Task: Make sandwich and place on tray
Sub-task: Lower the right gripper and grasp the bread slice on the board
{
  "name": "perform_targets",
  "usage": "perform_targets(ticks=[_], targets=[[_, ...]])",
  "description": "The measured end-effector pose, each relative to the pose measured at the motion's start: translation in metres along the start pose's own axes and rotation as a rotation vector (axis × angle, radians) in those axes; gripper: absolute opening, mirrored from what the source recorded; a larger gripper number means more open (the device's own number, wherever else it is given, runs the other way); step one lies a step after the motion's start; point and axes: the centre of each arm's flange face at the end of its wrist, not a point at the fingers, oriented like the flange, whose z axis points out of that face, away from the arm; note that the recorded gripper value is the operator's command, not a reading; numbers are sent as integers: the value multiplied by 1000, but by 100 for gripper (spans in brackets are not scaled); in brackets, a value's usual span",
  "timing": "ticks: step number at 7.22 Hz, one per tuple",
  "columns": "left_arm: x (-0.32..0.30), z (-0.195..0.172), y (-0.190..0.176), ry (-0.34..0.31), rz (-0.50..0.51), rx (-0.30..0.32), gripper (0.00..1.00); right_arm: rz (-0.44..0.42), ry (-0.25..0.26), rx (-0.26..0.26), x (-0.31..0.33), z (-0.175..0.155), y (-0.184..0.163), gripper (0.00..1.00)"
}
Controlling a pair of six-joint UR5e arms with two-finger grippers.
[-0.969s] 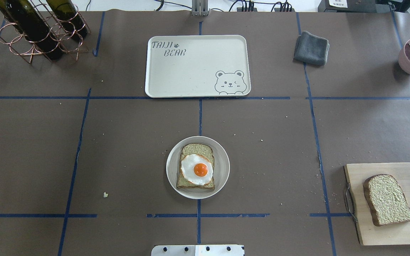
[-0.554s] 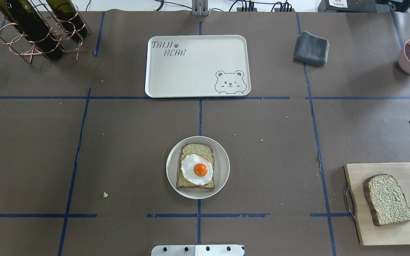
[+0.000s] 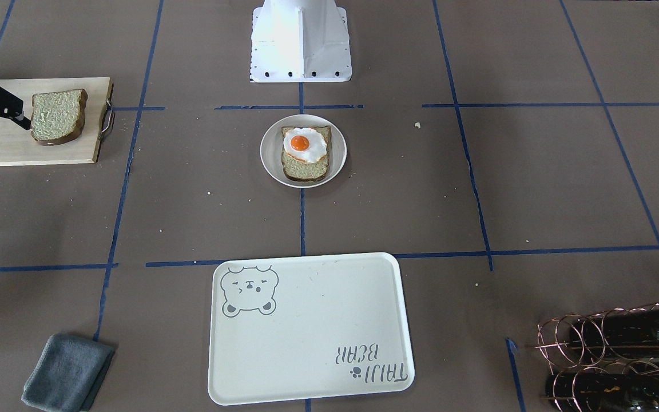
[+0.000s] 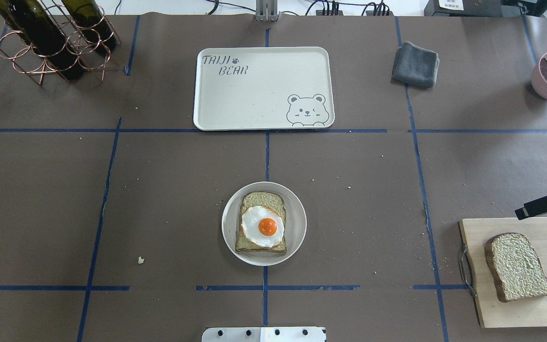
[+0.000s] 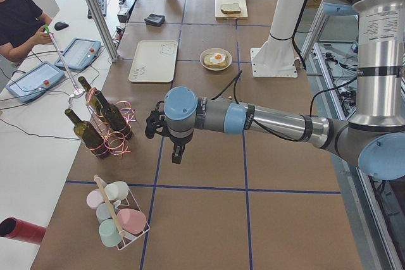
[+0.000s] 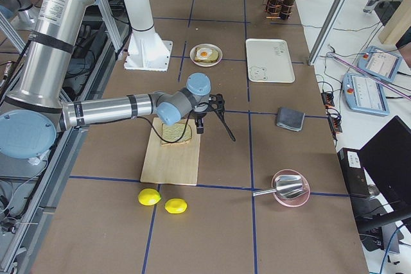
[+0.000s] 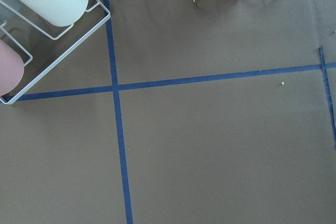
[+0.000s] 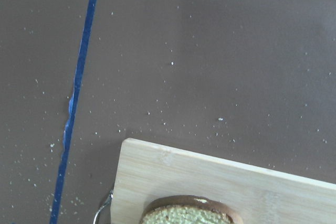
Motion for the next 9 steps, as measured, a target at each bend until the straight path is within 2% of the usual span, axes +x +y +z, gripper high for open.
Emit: perform_targets(ticks=[2, 3, 5, 6, 7, 9], targets=[[-1, 1, 1, 2, -1, -1, 100, 52, 7, -34, 13, 18, 17, 90], [-1, 1, 1, 3, -2, -1, 100, 67, -6, -29, 26, 30, 25, 85], [0, 0, 1, 4, -2, 0, 100, 95, -63, 12, 52, 54, 42, 85], [0, 1, 1, 4, -2, -1, 100, 110, -76, 16, 53, 64, 49, 83], [-1, 1, 1, 4, -2, -2, 100, 126, -78, 13, 54, 69, 53, 76], [-1, 2, 2, 4, -4, -3, 100, 167, -76, -1, 55, 74, 59, 73]])
